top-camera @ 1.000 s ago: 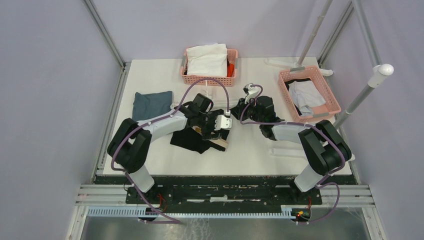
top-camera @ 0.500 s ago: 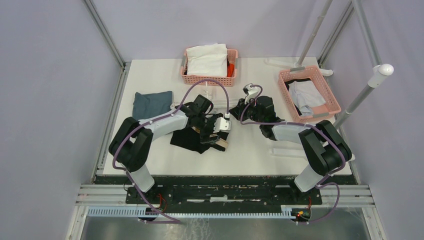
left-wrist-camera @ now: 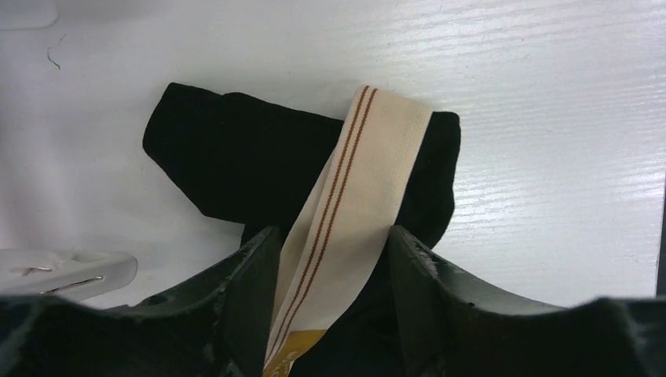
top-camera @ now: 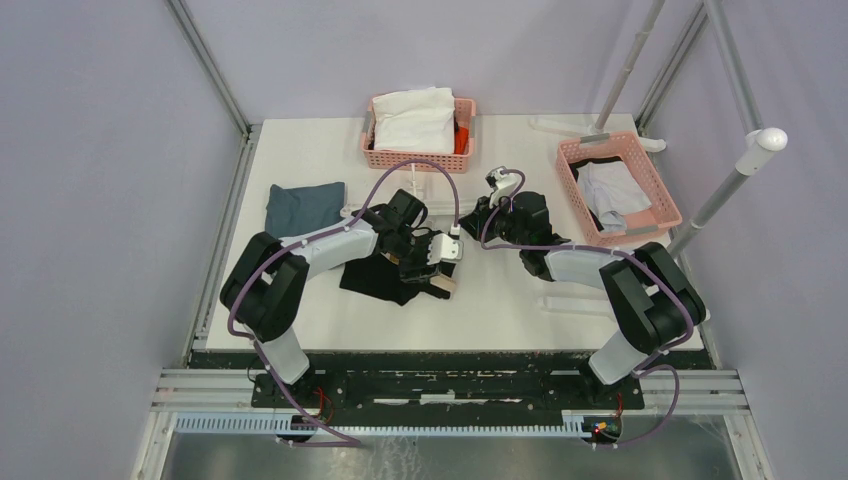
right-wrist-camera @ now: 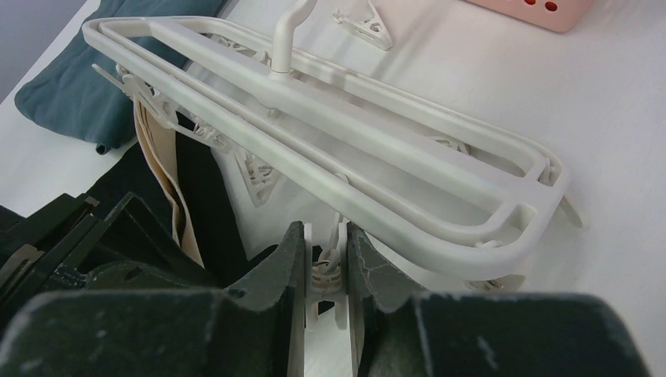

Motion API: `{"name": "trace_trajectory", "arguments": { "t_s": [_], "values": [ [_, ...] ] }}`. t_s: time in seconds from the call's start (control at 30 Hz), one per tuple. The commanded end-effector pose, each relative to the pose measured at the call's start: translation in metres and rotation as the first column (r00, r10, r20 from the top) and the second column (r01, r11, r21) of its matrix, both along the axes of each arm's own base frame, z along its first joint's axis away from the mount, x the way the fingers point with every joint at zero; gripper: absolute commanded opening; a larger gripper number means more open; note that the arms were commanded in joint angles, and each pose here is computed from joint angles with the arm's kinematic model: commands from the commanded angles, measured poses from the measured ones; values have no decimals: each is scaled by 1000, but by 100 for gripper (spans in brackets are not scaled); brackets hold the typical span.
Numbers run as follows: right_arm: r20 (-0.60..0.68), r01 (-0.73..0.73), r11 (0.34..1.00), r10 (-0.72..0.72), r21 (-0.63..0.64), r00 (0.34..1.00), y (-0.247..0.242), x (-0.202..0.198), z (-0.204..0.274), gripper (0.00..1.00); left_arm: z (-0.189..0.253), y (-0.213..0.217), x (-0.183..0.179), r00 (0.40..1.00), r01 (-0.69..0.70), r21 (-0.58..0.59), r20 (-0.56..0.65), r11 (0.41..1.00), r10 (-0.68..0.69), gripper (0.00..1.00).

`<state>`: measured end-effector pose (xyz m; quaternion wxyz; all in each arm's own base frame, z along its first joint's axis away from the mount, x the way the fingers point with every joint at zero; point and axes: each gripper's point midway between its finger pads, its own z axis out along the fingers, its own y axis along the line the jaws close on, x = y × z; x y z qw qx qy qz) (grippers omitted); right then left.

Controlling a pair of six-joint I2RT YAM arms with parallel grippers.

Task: Clip the underwear to the hanger
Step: Clamp the underwear onto the hanger.

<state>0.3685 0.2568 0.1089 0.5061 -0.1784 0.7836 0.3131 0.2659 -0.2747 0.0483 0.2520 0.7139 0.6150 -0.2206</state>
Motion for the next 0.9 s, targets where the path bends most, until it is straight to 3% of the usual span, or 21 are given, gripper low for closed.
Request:
{"name": "trace_trajectory", "arguments": {
  "t_s": [0.0, 0.27, 0.4, 0.5, 0.53, 0.67, 0.87],
  "values": [
    [99, -23, 999, 19, 36, 995, 5, 2, 35, 0, 10, -6, 5, 999, -34, -24, -11, 999, 34, 54],
    [101, -21, 999, 17, 40, 995, 5, 3, 37, 0, 17, -6, 6, 998, -61, -28, -18, 998, 61, 14],
    [99, -23, 999, 19, 39, 995, 5, 2, 35, 0, 17, -6, 3, 998, -66, -31, -26, 997, 65, 4],
    [100, -21, 999, 17, 39, 995, 4, 2, 35, 0, 23, -8, 4, 998, -59, -47, -18, 997, 59, 20],
    [99, -23, 999, 19, 38, 995, 4, 1, 34, 0, 27, -9, 3, 999, -51, -54, -15, 997, 51, 40],
    [98, -23, 999, 20, 35, 995, 4, 1, 33, 0, 40, -12, 2, 1000, -18, -94, 12, 995, 19, 73],
    [97, -23, 999, 19, 38, 995, 4, 2, 33, 0, 22, -7, 10, 999, -36, -30, 8, 999, 36, 80]
  ]
}}
